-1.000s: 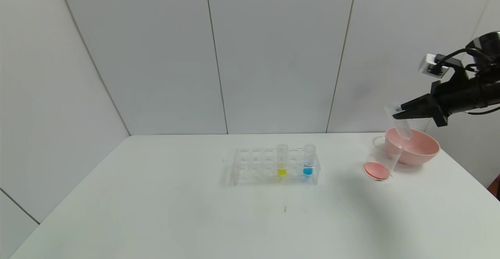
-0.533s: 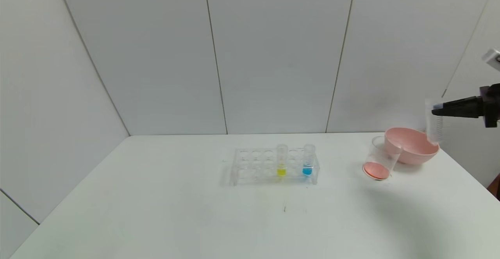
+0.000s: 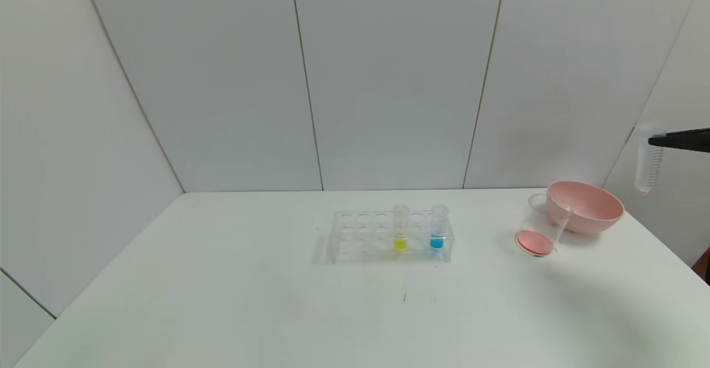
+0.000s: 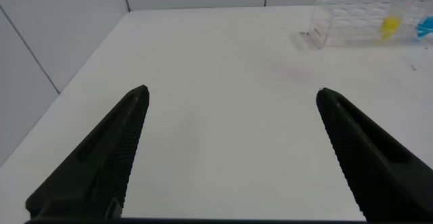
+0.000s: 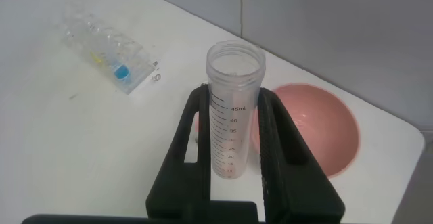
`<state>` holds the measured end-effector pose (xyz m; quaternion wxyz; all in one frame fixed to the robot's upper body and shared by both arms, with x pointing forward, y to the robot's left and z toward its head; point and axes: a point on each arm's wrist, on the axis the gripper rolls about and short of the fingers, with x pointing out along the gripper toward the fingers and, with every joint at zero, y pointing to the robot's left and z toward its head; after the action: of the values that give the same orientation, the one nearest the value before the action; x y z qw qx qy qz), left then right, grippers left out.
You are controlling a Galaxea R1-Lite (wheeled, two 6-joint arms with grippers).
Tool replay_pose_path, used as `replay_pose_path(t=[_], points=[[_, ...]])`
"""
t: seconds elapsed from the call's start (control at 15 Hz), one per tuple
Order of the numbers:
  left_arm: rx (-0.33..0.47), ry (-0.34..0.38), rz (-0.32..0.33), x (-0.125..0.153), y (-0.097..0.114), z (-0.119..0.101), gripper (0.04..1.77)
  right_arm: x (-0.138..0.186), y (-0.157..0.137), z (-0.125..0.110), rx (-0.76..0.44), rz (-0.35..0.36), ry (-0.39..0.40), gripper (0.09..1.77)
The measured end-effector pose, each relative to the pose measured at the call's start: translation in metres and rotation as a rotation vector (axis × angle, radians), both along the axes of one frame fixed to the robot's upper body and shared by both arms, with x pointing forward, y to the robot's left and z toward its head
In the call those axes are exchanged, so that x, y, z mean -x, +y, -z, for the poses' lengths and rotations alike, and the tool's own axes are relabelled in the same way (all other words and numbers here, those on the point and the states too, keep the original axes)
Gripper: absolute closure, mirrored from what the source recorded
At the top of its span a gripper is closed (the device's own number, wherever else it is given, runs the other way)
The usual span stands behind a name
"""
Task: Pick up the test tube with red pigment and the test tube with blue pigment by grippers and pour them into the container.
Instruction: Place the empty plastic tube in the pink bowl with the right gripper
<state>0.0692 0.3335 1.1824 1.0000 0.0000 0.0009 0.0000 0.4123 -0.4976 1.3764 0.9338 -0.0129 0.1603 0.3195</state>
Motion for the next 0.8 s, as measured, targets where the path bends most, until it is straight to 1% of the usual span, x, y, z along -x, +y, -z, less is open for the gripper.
replay_pose_path(t=[0.27,0.4,0.47,0.6,0.73,0.8], points=[[0.000,0.000,0.000,0.000,0.000,0.000,0.05,-0.001,-0.022,0.013,0.006,0.079,-0.064,1.37],[0.000,0.000,0.000,0.000,0.000,0.000,0.05,-0.003,-0.031,0.020,0.011,0.144,-0.111,1.37],[0.000,0.001,0.000,0.000,0.000,0.000,0.05,-0.005,-0.034,0.023,0.009,0.189,-0.133,1.37],[0.000,0.000,0.000,0.000,0.000,0.000,0.05,-0.011,-0.034,0.029,-0.020,0.284,-0.186,1.37],[0.000,0.000,0.000,0.000,0.000,0.000,0.05,-0.020,-0.026,0.036,-0.071,0.327,-0.242,1.37],[0.000,0.001,0.000,0.000,0.000,0.000,0.05,-0.026,-0.020,0.044,-0.086,0.348,-0.245,1.37]])
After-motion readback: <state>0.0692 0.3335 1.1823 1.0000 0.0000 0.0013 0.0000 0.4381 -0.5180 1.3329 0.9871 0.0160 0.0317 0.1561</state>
